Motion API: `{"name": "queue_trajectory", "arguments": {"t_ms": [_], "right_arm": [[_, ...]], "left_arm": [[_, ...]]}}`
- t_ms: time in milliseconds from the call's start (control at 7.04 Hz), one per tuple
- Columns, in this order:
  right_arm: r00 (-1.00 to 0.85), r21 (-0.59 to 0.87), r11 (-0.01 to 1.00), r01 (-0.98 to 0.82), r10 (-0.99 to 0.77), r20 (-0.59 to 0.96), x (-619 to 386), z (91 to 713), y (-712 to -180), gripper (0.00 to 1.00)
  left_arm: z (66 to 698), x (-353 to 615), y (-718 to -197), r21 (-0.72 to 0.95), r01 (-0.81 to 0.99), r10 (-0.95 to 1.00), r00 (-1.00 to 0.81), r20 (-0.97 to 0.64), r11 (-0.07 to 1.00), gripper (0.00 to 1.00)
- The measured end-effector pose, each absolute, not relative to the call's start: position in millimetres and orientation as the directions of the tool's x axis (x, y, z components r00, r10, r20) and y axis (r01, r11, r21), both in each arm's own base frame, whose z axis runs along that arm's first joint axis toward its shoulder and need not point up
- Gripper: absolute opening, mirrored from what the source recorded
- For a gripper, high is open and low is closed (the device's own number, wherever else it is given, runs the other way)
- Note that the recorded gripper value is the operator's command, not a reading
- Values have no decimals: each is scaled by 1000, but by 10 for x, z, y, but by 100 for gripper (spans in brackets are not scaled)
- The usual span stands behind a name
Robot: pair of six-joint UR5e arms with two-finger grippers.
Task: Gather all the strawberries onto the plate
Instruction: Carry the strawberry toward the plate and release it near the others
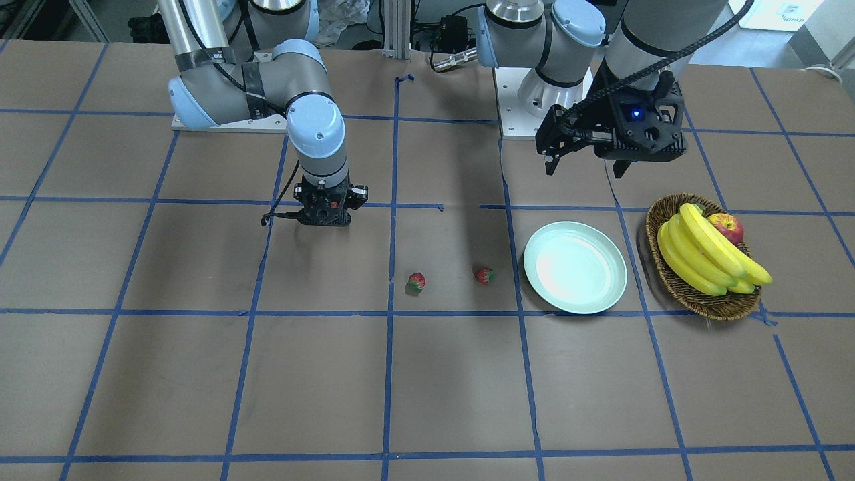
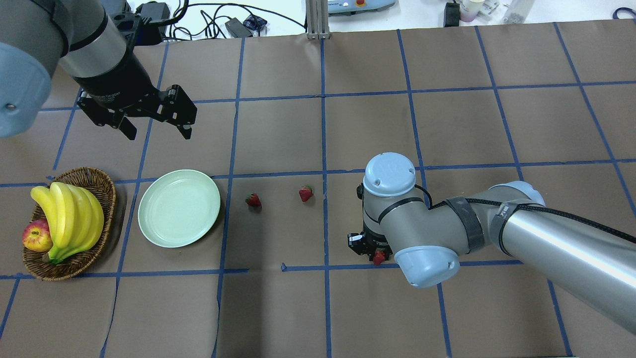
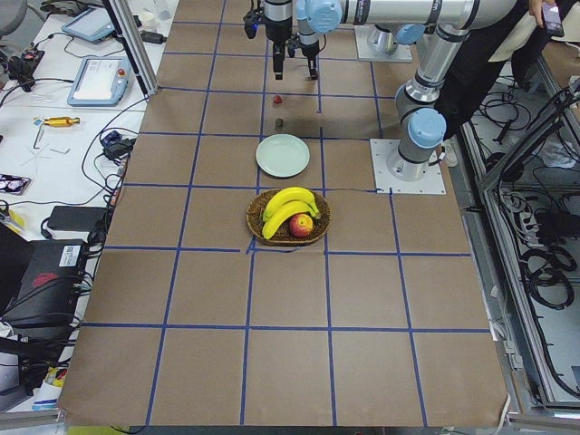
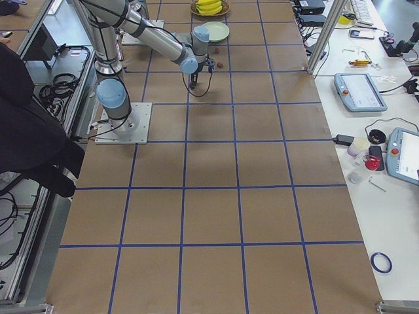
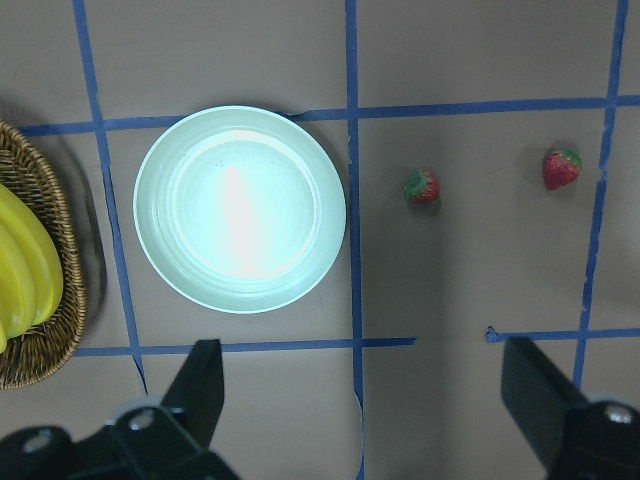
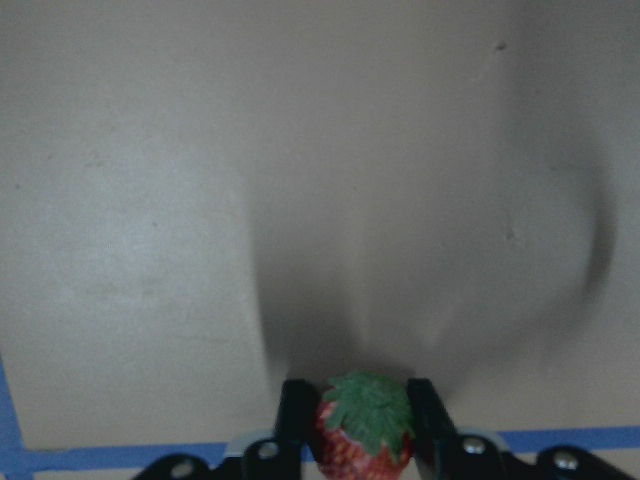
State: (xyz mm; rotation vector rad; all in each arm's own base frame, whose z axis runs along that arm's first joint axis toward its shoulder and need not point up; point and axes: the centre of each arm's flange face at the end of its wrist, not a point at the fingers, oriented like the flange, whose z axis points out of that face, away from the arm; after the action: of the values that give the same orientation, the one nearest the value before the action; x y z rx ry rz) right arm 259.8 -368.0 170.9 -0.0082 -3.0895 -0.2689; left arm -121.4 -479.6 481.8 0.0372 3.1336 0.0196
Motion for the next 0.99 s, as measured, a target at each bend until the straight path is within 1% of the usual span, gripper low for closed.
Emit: {"name": "queue_trajectory", "arguments": {"t_ms": [284,568,710,852,994], "right_arm": [[-999,160,987,10,5,34,2621,1759,-3732,0],[-1000,114,993,26,24,11,2756,2067,-4029,0],[-998,123,992,37,42,-36,2916,2186,-4176,0],[-993,140,989,53,67,-97,3199,2214,-4304,0],[-988,145,987,71,89,-127,3540,2219,-4410,0]], "left_arm": [[4820,-1214,-4795,12,24,24,-1000,-8,1000,100],[4824,-1214,-4796,11,24,24,-1000,-8,1000,100],[4827,-1214,-4798,11,24,24,-1000,-8,1000,100],[4827,-1215,-4799,11,24,24,-1000,-7,1000,100],[4823,-1215,-4802,12,24,24,-1000,-7,1000,100]]}}
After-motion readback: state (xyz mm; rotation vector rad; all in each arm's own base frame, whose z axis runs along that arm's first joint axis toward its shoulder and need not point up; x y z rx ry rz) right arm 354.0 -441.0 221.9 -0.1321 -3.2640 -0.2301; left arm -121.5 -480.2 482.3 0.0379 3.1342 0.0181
